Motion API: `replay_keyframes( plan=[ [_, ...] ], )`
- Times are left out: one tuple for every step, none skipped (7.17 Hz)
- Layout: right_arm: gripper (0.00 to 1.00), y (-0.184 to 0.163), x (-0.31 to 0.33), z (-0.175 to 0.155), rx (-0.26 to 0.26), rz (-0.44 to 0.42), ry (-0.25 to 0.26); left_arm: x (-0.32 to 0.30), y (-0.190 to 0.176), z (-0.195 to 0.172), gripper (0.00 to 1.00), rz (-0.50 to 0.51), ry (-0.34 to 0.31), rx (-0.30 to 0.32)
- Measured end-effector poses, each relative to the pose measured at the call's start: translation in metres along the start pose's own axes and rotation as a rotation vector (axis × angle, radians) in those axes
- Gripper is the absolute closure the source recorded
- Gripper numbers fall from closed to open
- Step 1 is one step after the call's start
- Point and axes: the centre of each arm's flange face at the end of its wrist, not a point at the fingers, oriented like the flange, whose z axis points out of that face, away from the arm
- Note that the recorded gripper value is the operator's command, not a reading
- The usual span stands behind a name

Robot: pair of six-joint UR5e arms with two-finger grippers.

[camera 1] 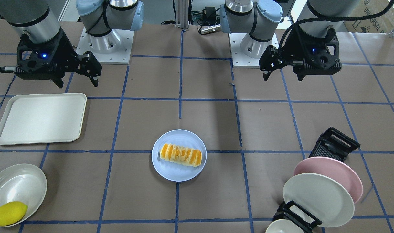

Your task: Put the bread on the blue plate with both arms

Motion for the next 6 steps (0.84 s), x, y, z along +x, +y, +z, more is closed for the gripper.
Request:
replay_keyframes(
  plan=[
    [0.0, -0.0021, 0.0006, -0.0014, -0.006, 0.005, 0.001, 0.0001, 0.0, 0.0004, 0.0, -0.001, 0.001, 0.0],
    [0.0, -0.0037, 0.0008, 0.0018, -0.017, 0.011, 0.011, 0.0001, 0.0, 0.0009, 0.0, -0.001, 0.001, -0.001],
    [0.0, -0.0032, 0.0008, 0.0055, -0.027, 0.018, 0.031, 0.0001, 0.0001, 0.0013, 0.0, -0.001, 0.001, -0.002],
    [0.0, -0.0023, 0.0009, 0.0071, -0.034, 0.028, 0.042, 0.0001, 0.0001, 0.0017, 0.0, -0.001, 0.001, -0.003],
    [0.0, -0.0022, 0.0008, 0.0074, -0.035, 0.032, 0.048, 0.0003, 0.0004, 0.0023, 0.0, -0.001, 0.001, -0.004],
    [0.0, -0.0023, 0.0009, 0.0075, -0.035, 0.032, 0.051, 0.0007, 0.0008, 0.0029, 0.0, 0.0, 0.001, -0.005]
  ],
)
